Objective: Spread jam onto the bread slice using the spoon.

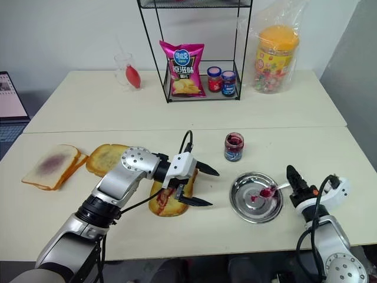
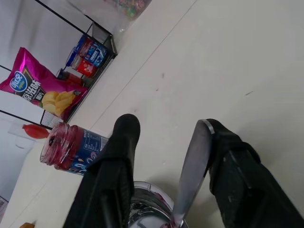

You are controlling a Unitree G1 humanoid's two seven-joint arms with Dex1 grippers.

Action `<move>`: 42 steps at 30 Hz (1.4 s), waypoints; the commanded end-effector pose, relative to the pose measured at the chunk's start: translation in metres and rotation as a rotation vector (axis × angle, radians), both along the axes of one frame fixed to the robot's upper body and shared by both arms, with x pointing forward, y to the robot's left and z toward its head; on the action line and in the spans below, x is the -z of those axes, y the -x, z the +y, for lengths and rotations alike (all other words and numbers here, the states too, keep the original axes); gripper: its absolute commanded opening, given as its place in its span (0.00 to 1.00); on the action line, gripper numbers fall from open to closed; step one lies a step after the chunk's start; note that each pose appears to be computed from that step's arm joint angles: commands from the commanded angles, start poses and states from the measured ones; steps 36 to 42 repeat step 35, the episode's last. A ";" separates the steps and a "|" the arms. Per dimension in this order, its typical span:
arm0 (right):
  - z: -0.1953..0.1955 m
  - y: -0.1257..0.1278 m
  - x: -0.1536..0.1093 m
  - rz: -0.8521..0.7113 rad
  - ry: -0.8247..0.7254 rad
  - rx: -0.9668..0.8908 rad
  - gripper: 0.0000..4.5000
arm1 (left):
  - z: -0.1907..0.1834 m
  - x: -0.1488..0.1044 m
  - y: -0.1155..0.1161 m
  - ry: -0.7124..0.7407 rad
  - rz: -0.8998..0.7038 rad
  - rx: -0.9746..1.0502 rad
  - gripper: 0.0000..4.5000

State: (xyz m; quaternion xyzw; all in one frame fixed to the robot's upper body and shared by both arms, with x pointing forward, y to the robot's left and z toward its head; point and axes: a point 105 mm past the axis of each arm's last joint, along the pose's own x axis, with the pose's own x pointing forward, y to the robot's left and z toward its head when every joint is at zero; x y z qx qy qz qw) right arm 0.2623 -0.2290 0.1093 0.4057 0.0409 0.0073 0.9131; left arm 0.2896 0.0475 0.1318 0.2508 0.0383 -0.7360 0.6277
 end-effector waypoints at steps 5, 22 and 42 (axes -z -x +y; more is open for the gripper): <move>-0.002 0.003 -0.013 -0.047 0.006 -0.012 0.93 | 0.002 -0.012 -0.005 0.028 -0.040 -0.010 1.00; -0.024 0.016 -0.029 0.003 0.333 -0.158 0.99 | 0.036 -0.031 -0.026 0.027 -0.050 -0.134 1.00; 0.019 0.067 -0.063 0.053 0.900 -1.068 0.99 | 0.141 -0.044 -0.018 -0.105 0.072 -0.416 1.00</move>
